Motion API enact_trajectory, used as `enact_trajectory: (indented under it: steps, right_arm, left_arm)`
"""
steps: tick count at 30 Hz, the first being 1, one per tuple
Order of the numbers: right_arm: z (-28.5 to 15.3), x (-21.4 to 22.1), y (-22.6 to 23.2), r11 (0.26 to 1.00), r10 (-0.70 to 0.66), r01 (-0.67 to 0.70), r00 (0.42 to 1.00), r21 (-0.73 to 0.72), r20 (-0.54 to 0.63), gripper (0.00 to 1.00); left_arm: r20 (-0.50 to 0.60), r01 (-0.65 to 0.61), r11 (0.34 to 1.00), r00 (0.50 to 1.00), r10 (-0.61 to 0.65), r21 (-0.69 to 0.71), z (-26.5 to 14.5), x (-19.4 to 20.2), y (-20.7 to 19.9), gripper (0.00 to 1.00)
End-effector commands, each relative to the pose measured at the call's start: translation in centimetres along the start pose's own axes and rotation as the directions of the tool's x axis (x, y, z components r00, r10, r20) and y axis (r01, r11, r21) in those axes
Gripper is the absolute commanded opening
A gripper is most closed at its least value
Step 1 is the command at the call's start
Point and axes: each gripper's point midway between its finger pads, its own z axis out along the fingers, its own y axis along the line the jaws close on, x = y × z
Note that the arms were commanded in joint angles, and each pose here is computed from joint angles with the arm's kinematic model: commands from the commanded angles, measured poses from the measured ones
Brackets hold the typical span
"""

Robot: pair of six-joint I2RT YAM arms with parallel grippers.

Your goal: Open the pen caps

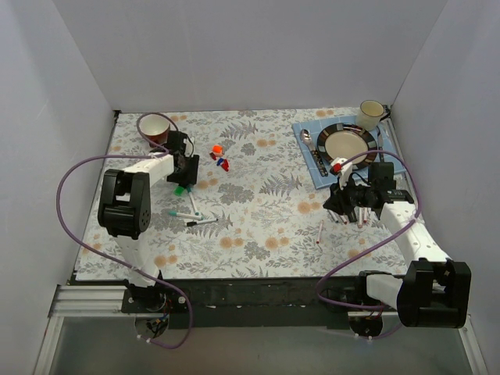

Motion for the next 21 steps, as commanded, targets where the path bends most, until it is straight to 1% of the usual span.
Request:
enact_trajectory:
  steps: [1, 5, 7, 11, 12, 13, 14, 15, 17, 18, 19, 21]
  right_arm:
    - [-0.7, -2.1, 0.1, 0.999, -0.053, 0.053, 0.997, -0.004, 0.049, 0.29]
    - [-0.7, -2.1, 0.1, 0.999, -0.053, 0.053, 0.997, -0.004, 0.049, 0.29]
    - [-0.7, -2.2, 0.1, 0.998, -0.056, 0.056, 0.997, -0.003, 0.05, 0.29]
    - [-0.7, -2.2, 0.1, 0.998, -0.056, 0.056, 0.997, -0.001, 0.051, 0.29]
    - [-0.7, -2.1, 0.1, 0.998, -0.055, 0.055, 0.997, -0.003, 0.049, 0.29]
    - [-0.7, -2.2, 0.1, 0.998, -0.056, 0.056, 0.997, -0.003, 0.05, 0.29]
    - [-0.7, -2.1, 0.1, 0.998, -0.056, 0.056, 0.997, -0.003, 0.049, 0.29]
    - [-0.6, -2.1, 0.1, 0.999, -0.054, 0.054, 0.997, -0.004, 0.048, 0.29]
    - [-0.6, -2.1, 0.1, 0.999, -0.052, 0.052, 0.998, -0.006, 0.047, 0.29]
    - [-0.6, -2.0, 0.1, 0.999, -0.052, 0.052, 0.998, -0.007, 0.046, 0.29]
    - [-0.6, -2.0, 0.2, 0.999, -0.051, 0.051, 0.998, -0.009, 0.046, 0.29]
    - [-0.5, -1.9, 0.2, 0.999, -0.048, 0.048, 0.998, -0.012, 0.044, 0.29]
  left_arm:
    - [0.016, -0.057, 0.998, 0.998, 0.057, 0.013, -0.3, -2.0, 0.0, 0.48]
    - [-0.034, -0.078, 0.997, 0.996, 0.078, 0.017, 1.1, -1.1, 0.0, 0.44]
    - [-0.051, -0.079, 0.997, 0.996, 0.079, 0.016, 1.6, -0.6, 0.1, 0.43]
    - [-0.08, -0.066, 0.998, 0.995, 0.067, 0.004, 2.5, 0.3, 0.5, 0.34]
    - [-0.079, -0.065, 0.998, 0.995, 0.065, -0.002, 2.6, 0.3, 0.7, 0.3]
    - [-0.073, -0.063, 0.998, 0.995, 0.062, -0.009, 2.5, 0.1, 0.8, 0.29]
    - [-0.064, -0.059, 0.998, 0.996, 0.058, -0.016, 2.3, -0.3, 0.9, 0.24]
    - [-0.04, -0.055, 0.998, 0.998, 0.054, -0.022, 1.7, -1.0, 1.0, 0.17]
    - [0.025, -0.049, 0.997, 0.998, 0.05, -0.051, 0.6, -2.6, 1.5, 0.13]
    - [0.071, -0.044, 0.997, 0.996, 0.049, -0.065, -0.7, -3.6, 1.8, 0.1]
    - [0.127, -0.036, 0.996, 0.991, 0.047, -0.085, -1.6, -5.0, 2.2, 0.04]
    - [0.181, -0.027, 0.995, 0.982, 0.044, -0.095, -2.9, -6.1, 2.4, 0.02]
